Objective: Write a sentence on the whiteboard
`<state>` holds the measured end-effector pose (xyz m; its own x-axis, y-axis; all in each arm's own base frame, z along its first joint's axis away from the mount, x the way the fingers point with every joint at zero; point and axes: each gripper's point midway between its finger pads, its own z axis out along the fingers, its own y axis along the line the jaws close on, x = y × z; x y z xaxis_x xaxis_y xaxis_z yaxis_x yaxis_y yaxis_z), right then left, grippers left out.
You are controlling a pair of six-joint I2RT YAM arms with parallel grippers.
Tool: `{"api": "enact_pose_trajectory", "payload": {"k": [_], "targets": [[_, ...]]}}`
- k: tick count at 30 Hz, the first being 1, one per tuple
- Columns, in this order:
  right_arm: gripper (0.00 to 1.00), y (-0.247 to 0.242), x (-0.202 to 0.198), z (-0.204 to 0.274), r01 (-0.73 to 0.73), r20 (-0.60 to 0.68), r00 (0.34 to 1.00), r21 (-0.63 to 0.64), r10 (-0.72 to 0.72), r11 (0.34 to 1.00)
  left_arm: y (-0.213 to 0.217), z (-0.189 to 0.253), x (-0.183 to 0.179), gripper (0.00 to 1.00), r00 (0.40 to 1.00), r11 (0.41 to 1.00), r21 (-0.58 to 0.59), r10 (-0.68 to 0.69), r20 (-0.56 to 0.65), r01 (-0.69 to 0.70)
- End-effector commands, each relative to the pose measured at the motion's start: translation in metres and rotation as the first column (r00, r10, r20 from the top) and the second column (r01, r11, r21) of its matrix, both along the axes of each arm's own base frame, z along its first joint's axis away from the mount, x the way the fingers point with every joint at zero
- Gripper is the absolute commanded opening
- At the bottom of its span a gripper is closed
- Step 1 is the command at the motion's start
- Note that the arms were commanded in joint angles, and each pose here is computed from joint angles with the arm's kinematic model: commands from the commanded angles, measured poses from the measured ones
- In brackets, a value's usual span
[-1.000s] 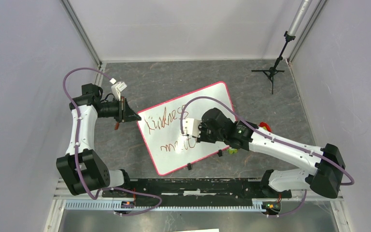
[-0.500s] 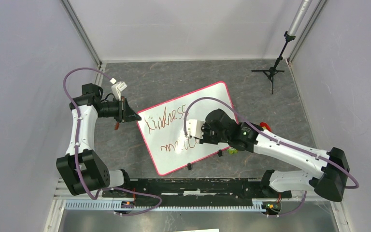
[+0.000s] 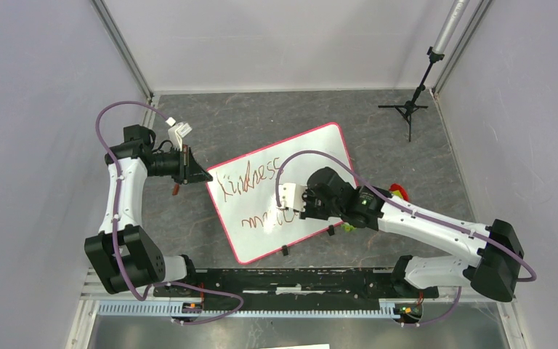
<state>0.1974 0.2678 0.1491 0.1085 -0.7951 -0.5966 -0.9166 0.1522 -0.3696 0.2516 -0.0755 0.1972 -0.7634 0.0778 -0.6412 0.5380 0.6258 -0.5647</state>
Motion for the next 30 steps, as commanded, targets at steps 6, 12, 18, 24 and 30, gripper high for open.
{"api": "enact_pose_trajectory", "payload": {"k": [6, 12, 18, 24, 30], "targets": [[0.0, -0.006, 0.016, 0.001, 0.062, 0.066, 0.996, -0.02, -0.061, 0.998, -0.006, -0.006, -0.006, 0.15, 0.999, 0.999, 0.023, -0.025, -0.036, 0.025], [0.0, -0.009, 0.028, 0.017, 0.101, 0.099, 0.99, 0.006, -0.101, 0.995, -0.006, -0.006, -0.006, 0.15, 0.999, 0.999, 0.022, -0.026, -0.037, 0.026], [0.0, -0.009, 0.033, 0.019, 0.113, 0.11, 0.987, 0.01, -0.113, 0.994, -0.006, -0.006, -0.006, 0.15, 0.999, 0.999, 0.025, -0.026, -0.038, 0.027], [0.0, -0.009, 0.026, 0.014, 0.091, 0.078, 0.993, 0.006, -0.091, 0.996, -0.006, -0.006, -0.006, 0.15, 0.999, 0.999, 0.025, -0.026, -0.038, 0.027], [0.0, -0.013, 0.01, -0.008, 0.039, 0.008, 0.999, -0.032, -0.039, 0.999, -0.007, -0.006, -0.007, 0.15, 0.999, 0.999, 0.026, -0.027, -0.036, 0.028]]}}
